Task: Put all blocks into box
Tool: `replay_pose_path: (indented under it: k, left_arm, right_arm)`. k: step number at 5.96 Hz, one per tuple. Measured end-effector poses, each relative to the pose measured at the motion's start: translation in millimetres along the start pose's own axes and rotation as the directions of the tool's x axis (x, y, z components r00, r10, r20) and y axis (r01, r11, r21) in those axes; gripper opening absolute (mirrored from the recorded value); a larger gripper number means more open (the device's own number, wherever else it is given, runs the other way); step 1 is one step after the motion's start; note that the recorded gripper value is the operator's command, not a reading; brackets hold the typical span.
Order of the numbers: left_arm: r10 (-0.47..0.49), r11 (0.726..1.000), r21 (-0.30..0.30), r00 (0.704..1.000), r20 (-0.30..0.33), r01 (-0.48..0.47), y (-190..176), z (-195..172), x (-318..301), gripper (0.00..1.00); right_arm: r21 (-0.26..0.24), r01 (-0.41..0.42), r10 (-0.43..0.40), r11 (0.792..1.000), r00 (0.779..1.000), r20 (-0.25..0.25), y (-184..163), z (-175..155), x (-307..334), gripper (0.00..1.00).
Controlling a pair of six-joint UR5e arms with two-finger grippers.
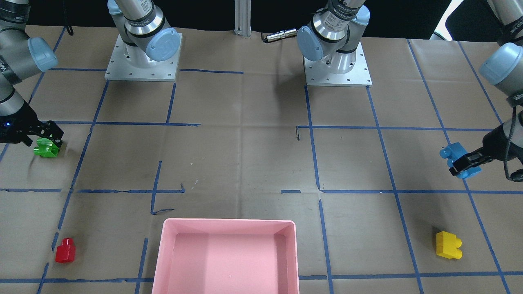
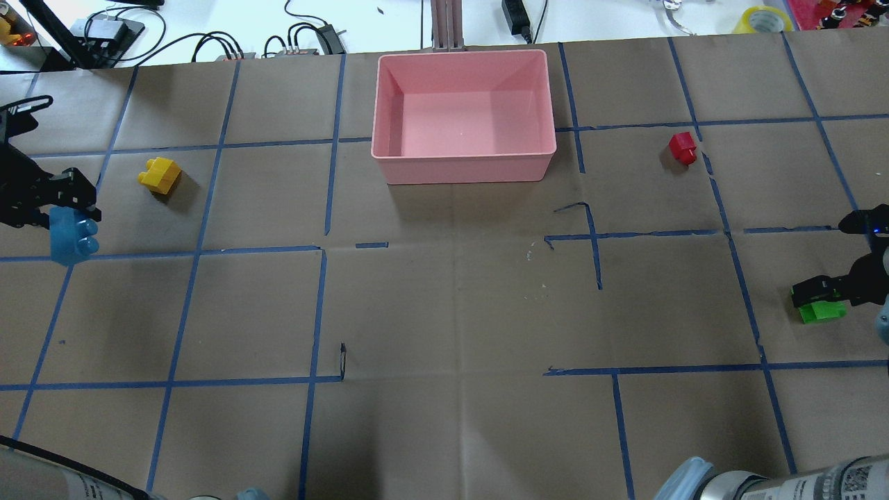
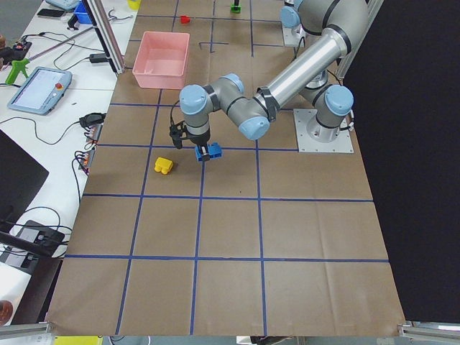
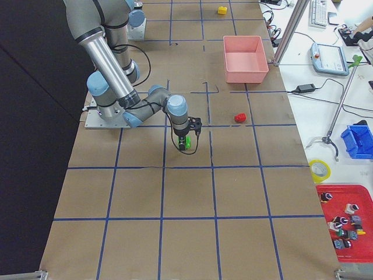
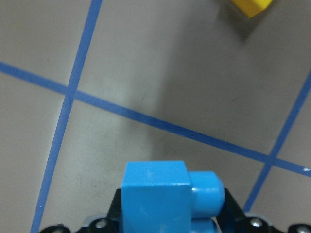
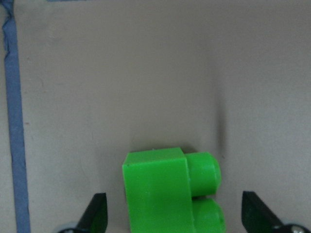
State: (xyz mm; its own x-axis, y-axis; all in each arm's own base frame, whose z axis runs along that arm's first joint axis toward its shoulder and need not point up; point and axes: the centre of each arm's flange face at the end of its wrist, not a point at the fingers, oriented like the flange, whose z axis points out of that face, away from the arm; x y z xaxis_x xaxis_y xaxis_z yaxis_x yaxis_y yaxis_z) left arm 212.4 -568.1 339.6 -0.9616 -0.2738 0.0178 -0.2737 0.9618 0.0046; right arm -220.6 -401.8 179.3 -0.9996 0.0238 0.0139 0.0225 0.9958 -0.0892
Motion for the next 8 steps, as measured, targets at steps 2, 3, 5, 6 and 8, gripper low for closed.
replay_pose_path:
  k: [2, 3, 5, 6, 8]
  left_arm:
    - [0.129, 0.989, 0.075, 0.992, 0.017, -0.130, -31.4, -56.3, 100.9, 0.25]
    - [0.173, 0.979, 0.106, 0.985, 0.017, -0.174, -44.8, -67.5, 177.0, 0.25]
    - [0.210, 0.971, 0.126, 0.977, -0.044, -0.203, -68.3, -70.1, 328.2, 0.25]
    - [0.213, 0.972, 0.120, 0.974, -0.079, -0.203, -73.9, -64.1, 399.5, 0.25]
    - [0.234, 0.968, 0.116, 0.967, -0.104, -0.221, -78.1, -7.7, 509.0, 0.25]
  right_arm:
    - [-0.008, 0.003, -0.003, 1.000, 1.000, 0.001, 0.2, 3.6, 0.7, 0.76]
    - [-0.016, 0.019, -0.019, 1.000, 1.000, -0.004, 1.0, 4.2, 1.2, 0.53]
    - [-0.023, 0.055, -0.055, 0.998, 0.998, -0.010, 1.6, 2.8, 1.9, 0.14]
    - [-0.020, 0.058, -0.059, 0.998, 0.998, -0.012, 0.2, -1.9, 2.9, 0.10]
    - [-0.032, 0.058, -0.057, 0.998, 0.998, 0.008, -9.3, -36.7, 9.0, 0.08]
